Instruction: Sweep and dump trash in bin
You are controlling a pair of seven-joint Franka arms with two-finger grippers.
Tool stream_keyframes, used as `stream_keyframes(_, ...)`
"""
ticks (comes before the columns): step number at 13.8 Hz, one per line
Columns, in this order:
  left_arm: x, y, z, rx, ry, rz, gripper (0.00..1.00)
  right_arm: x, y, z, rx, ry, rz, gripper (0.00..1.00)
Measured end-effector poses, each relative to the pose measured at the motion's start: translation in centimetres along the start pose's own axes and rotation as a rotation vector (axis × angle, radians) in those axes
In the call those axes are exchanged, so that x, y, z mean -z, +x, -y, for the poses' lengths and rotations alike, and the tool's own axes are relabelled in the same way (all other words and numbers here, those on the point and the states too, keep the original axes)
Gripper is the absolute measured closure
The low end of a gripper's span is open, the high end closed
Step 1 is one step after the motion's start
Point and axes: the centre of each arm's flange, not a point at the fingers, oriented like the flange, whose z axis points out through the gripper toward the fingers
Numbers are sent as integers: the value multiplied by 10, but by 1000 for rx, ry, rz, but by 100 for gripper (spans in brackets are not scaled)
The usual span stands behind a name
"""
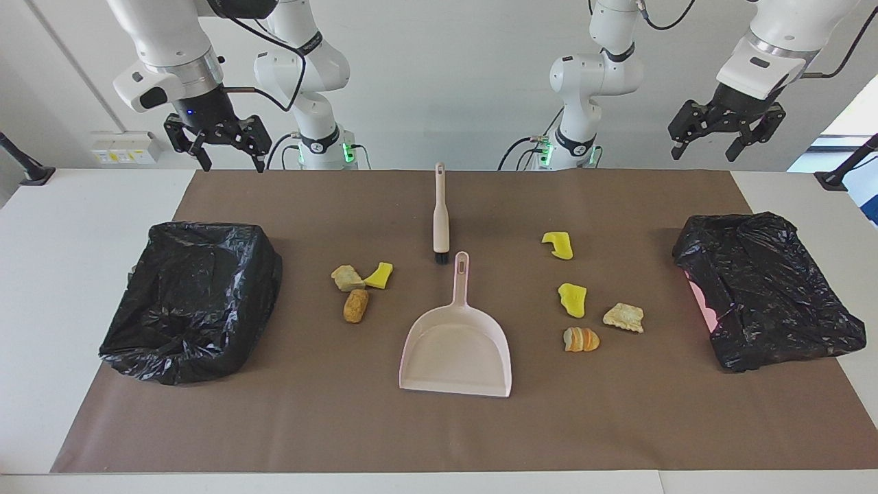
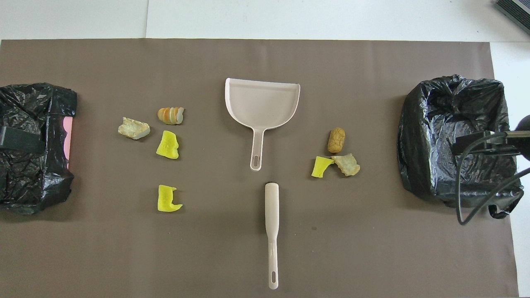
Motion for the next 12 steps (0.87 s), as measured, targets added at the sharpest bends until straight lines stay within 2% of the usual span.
stream_keyframes(7,-2,0,-5,-9,0,4,0,-33,1,30,55,-2,31,0)
stream_keyframes(12,-11,-15,-57,-105,1,33,0,-72,26,66,80,4,1,0)
